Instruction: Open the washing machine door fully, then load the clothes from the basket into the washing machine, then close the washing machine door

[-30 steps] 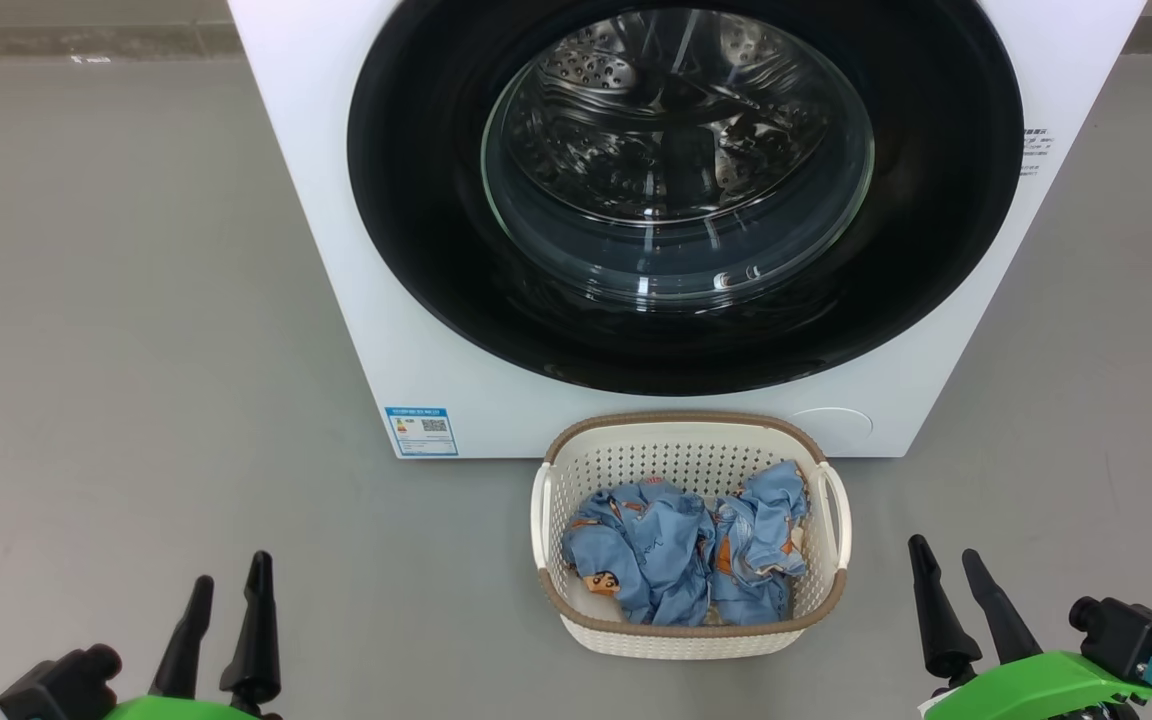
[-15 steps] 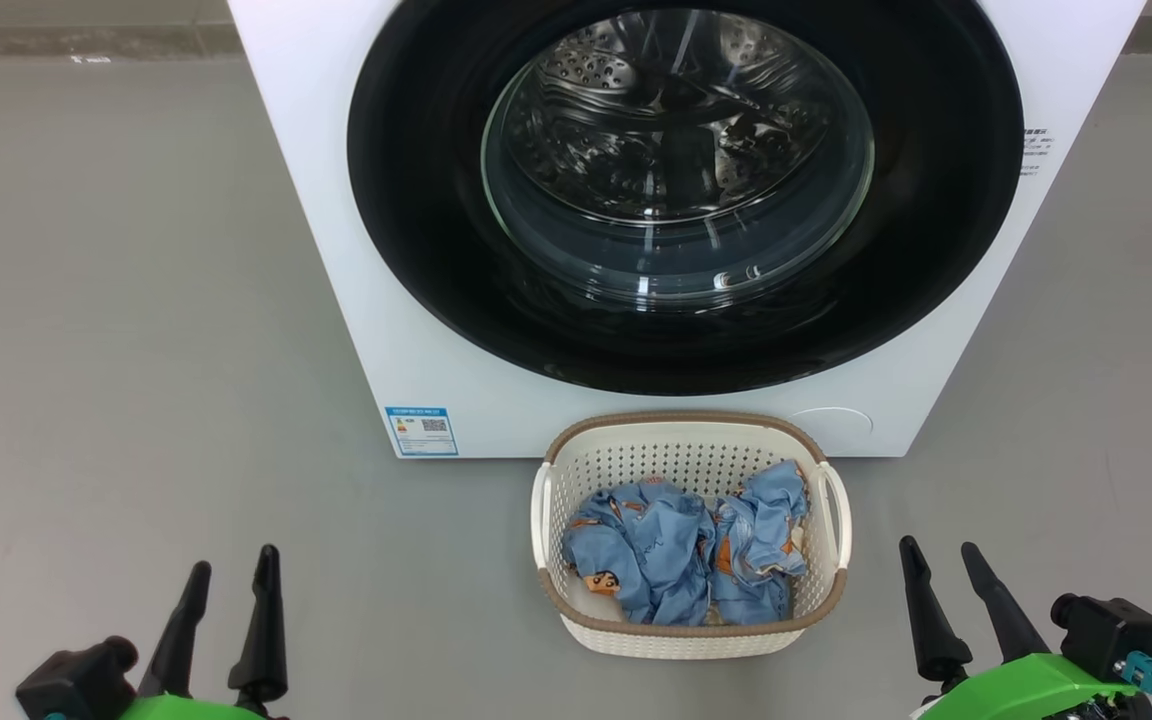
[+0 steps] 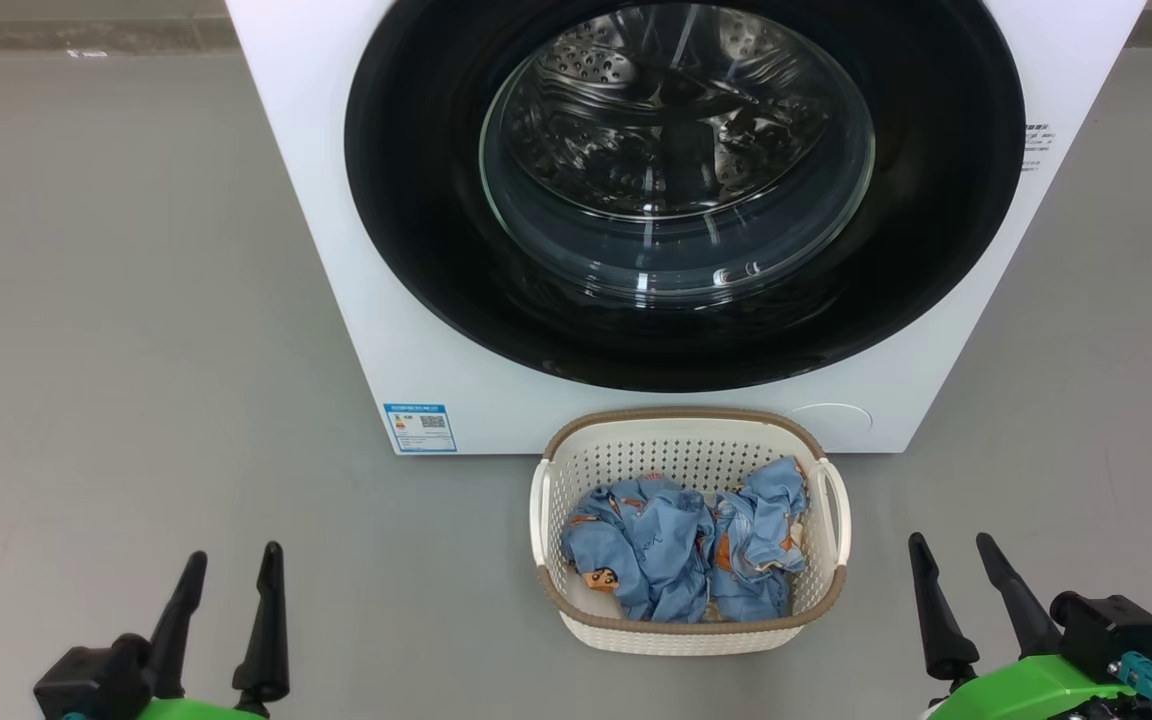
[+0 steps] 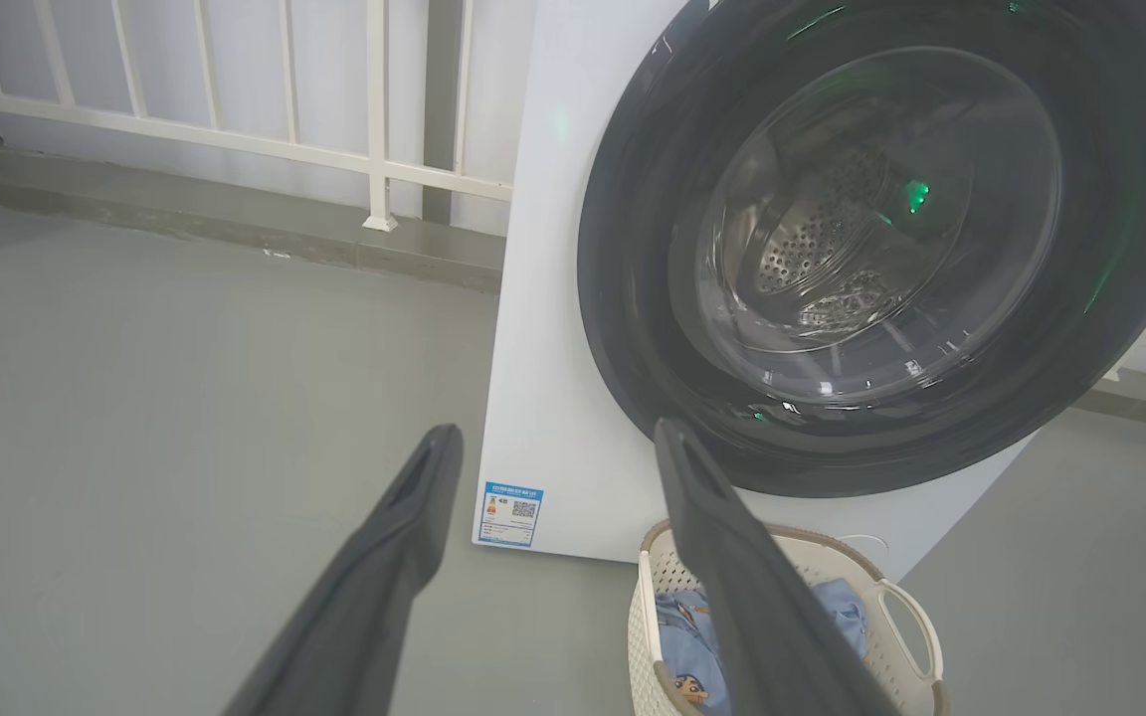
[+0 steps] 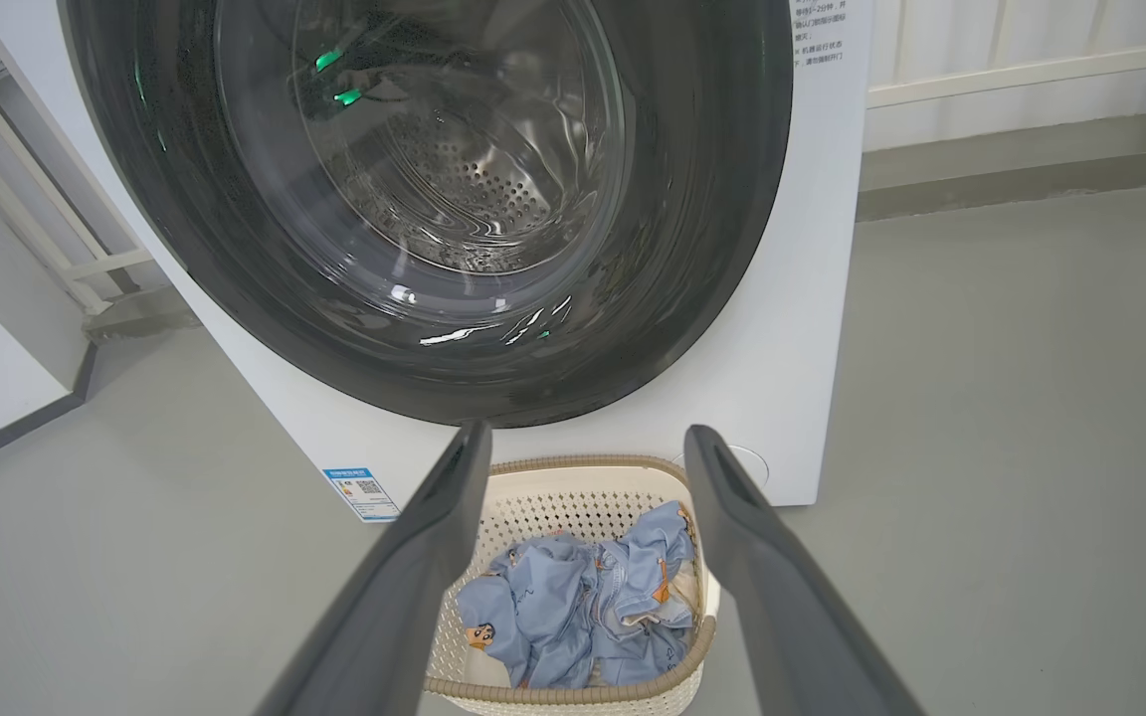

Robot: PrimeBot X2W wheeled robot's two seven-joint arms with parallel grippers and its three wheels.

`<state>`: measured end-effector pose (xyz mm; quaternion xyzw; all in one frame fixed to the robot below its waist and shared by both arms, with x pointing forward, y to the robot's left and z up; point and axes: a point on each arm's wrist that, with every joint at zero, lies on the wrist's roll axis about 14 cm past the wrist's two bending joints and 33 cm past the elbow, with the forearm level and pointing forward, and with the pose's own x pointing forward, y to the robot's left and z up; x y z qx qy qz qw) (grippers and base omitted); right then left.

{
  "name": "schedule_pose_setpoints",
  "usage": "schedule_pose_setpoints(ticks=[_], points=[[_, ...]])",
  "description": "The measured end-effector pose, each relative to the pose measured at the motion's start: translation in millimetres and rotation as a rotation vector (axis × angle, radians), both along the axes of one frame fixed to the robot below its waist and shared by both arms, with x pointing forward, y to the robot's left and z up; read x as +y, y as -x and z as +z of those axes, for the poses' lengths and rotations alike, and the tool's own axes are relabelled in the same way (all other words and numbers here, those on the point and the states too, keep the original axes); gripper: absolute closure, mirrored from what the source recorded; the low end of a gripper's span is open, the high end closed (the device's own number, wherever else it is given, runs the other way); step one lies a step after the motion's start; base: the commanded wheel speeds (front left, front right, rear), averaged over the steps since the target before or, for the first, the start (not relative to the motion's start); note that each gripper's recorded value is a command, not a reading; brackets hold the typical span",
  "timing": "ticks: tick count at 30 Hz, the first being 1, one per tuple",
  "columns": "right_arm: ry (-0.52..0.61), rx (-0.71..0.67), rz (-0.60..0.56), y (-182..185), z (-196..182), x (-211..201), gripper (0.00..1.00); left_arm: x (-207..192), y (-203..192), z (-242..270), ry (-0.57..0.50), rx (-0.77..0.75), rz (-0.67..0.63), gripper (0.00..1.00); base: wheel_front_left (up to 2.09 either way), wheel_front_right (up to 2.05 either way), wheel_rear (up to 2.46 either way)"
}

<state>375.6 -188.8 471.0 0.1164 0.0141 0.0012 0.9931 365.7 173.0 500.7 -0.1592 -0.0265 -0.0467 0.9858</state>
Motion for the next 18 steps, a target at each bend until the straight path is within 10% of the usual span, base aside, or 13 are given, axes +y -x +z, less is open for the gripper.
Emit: schedule_pose_setpoints(ticks=[18], points=[[0.001, -0.003, -0.029, 1.9, 0.7, -9.4, 0.00, 1.8, -0.5, -6.2, -0.041, 0.014, -0.004, 0.00, 0.01, 0.00, -0.01]])
